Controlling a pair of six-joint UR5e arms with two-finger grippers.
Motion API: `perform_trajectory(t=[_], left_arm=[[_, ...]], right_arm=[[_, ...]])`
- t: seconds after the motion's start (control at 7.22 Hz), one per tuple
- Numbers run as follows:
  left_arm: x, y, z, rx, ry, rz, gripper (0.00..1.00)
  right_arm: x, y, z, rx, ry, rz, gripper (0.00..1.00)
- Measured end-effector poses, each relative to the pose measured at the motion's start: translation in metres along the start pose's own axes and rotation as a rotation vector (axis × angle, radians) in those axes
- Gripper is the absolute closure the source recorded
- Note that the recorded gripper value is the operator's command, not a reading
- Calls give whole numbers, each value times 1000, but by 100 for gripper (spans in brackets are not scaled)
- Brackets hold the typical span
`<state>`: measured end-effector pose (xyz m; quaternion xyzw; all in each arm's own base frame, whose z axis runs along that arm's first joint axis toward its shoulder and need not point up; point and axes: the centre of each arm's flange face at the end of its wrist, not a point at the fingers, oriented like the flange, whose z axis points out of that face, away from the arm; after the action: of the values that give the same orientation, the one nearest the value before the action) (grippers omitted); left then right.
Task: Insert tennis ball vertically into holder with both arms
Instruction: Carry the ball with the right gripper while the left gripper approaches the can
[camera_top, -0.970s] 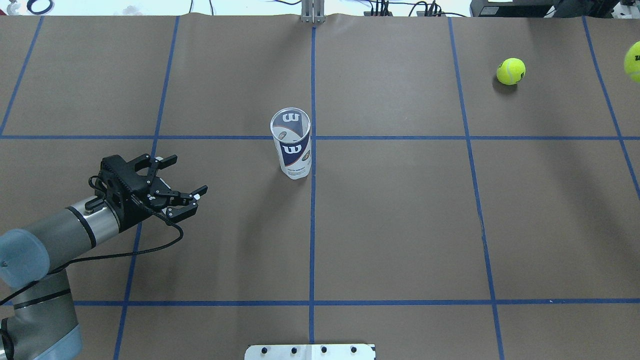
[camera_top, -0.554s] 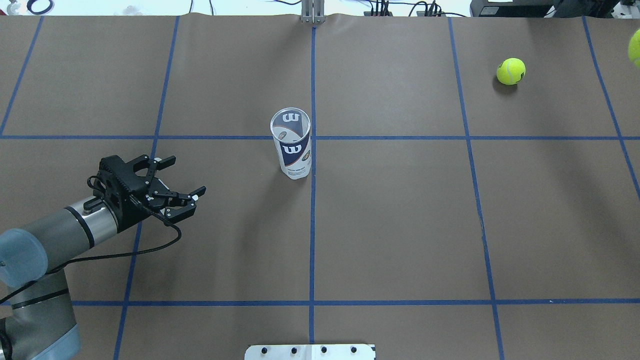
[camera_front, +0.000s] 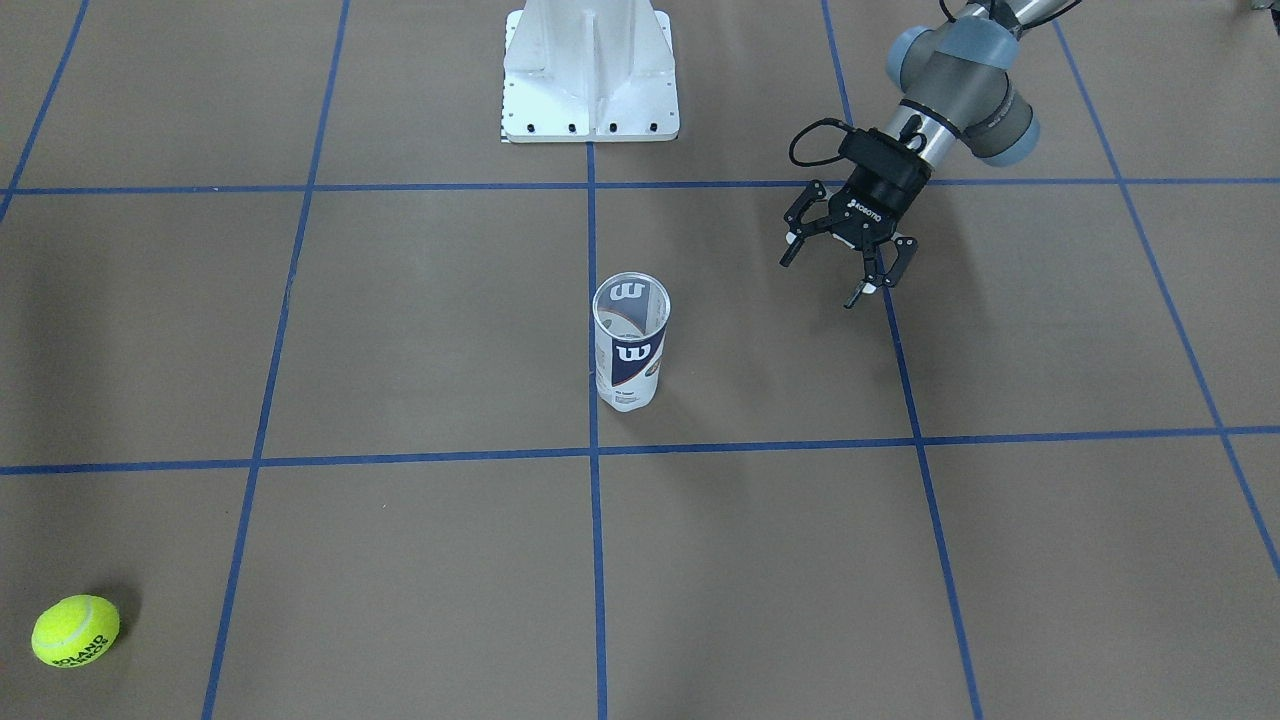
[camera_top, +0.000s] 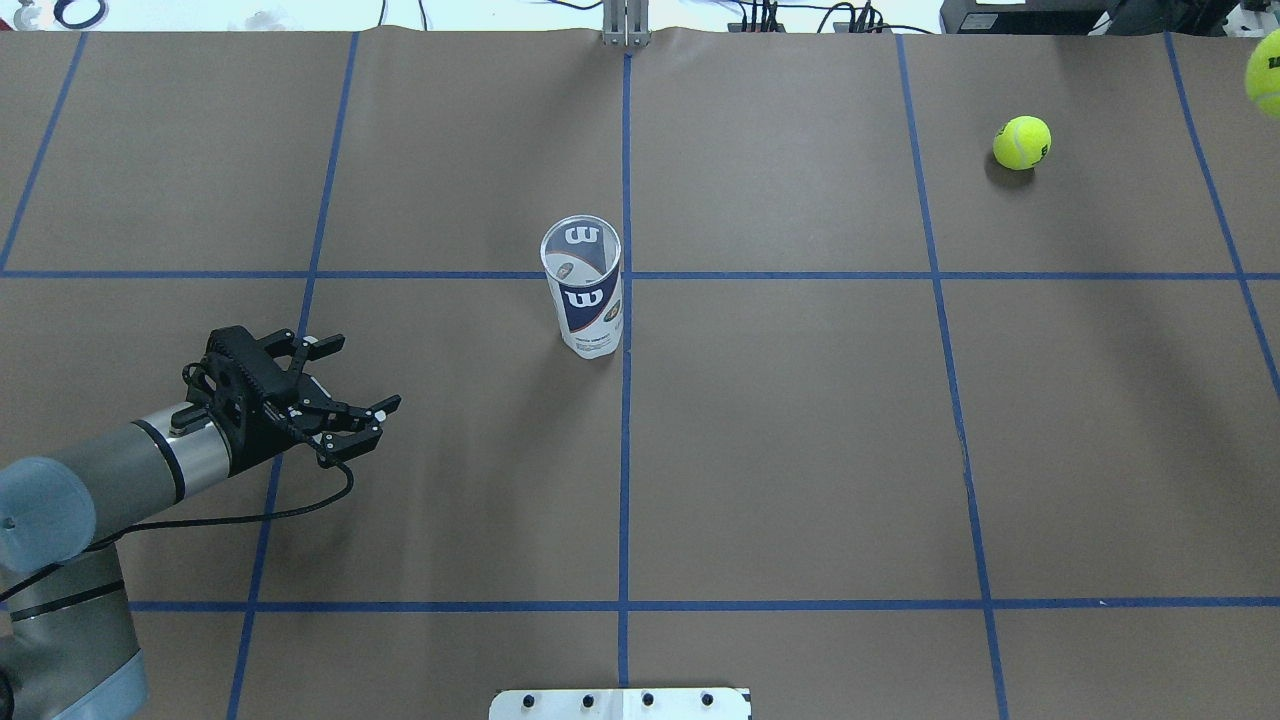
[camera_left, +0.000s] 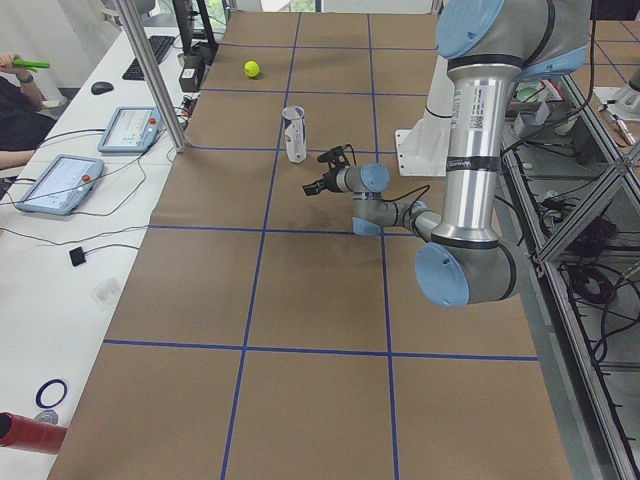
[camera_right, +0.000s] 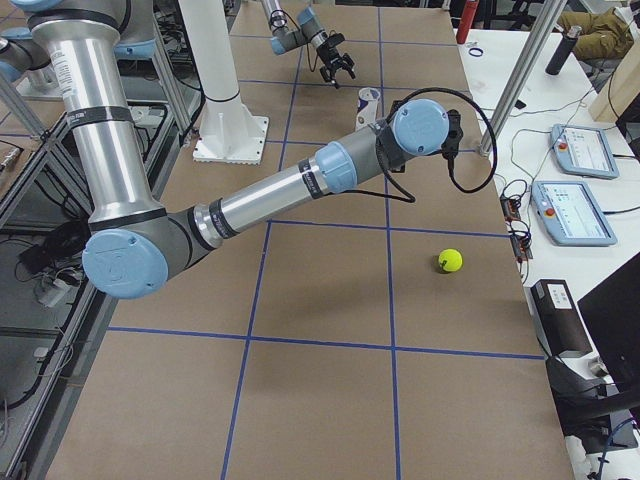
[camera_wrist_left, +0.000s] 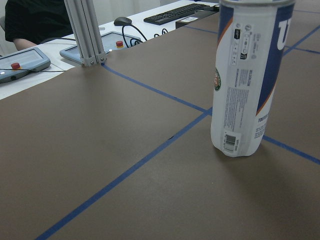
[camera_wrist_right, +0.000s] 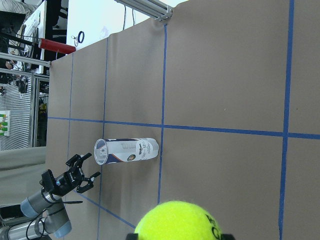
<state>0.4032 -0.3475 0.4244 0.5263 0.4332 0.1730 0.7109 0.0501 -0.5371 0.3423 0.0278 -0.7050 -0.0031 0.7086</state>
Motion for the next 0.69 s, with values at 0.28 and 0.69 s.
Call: perform_trajectory(t=[0.28, 0.69], left_arm=[[12, -5, 14, -35, 2, -32, 1], [52, -42, 57, -18, 29, -131, 1]], right_arm=[[-36, -14, 25, -20, 38, 22, 100], [-76, -28, 83, -67, 101, 37, 100]])
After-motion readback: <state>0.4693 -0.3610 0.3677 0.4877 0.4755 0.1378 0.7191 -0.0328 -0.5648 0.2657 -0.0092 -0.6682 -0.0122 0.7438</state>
